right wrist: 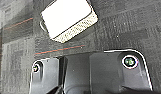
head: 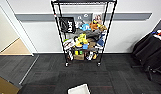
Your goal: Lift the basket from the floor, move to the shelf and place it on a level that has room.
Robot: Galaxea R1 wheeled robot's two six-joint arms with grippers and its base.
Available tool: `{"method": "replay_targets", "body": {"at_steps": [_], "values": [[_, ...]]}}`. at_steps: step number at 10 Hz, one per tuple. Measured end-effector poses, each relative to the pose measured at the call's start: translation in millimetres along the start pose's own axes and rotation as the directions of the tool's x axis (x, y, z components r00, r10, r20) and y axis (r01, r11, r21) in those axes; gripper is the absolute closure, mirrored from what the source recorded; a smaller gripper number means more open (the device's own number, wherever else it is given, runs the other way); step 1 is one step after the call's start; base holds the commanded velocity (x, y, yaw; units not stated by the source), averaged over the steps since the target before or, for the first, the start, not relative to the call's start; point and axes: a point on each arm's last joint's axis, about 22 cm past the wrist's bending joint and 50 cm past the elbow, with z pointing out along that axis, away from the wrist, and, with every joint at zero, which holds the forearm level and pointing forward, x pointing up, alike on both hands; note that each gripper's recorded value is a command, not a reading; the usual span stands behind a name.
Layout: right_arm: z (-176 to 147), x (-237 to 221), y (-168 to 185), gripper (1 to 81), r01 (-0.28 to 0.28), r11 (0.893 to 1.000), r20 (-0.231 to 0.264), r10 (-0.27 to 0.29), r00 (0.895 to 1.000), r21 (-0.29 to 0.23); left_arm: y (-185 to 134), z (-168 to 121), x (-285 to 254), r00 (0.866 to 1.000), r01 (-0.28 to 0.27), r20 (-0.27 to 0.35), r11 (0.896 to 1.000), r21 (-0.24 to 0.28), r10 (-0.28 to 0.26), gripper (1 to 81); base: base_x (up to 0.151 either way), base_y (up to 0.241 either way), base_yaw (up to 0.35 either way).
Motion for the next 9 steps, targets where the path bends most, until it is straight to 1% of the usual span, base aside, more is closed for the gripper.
{"method": "replay_targets", "body": {"at_steps": [2, 3, 4, 6, 9], "values": [[0, 8, -5, 1.0, 0.003, 1.0, -0.007, -0.003, 1.0, 0.008, -7, -4, 5, 1.0, 0.014, -0.01, 1.0, 0.009, -0.014, 1.0, 0.0, 0.0, 0.0], [-1, 19, -6, 1.0, 0.011, 1.0, -0.009, -0.011, 1.0, 0.011, -5, -5, 13, 0.999, 0.037, -0.02, 0.999, 0.007, -0.037, 1.0, 0.0, 0.0, 0.0], [-2, 37, -8, 1.0, 0.021, 1.0, -0.025, -0.021, 0.999, 0.012, -5, -7, 23, 0.998, 0.049, -0.034, 0.999, 0.007, -0.049, 1.0, 0.0, 0.0, 0.0], [-5, 79, -12, 1.0, 0.044, 0.999, -0.069, -0.042, 0.997, 0.018, -6, -10, 44, 0.997, 0.056, -0.058, 0.998, 0.009, -0.055, 1.0, 0.0, 0.0, 0.0], [-10, 108, -15, 1.0, 0.051, 0.998, -0.094, -0.049, 0.994, 0.023, -4, -13, 75, 0.995, 0.046, -0.093, 0.999, 0.006, -0.045, 1.0, 0.0, 0.0, 0.0]]}}
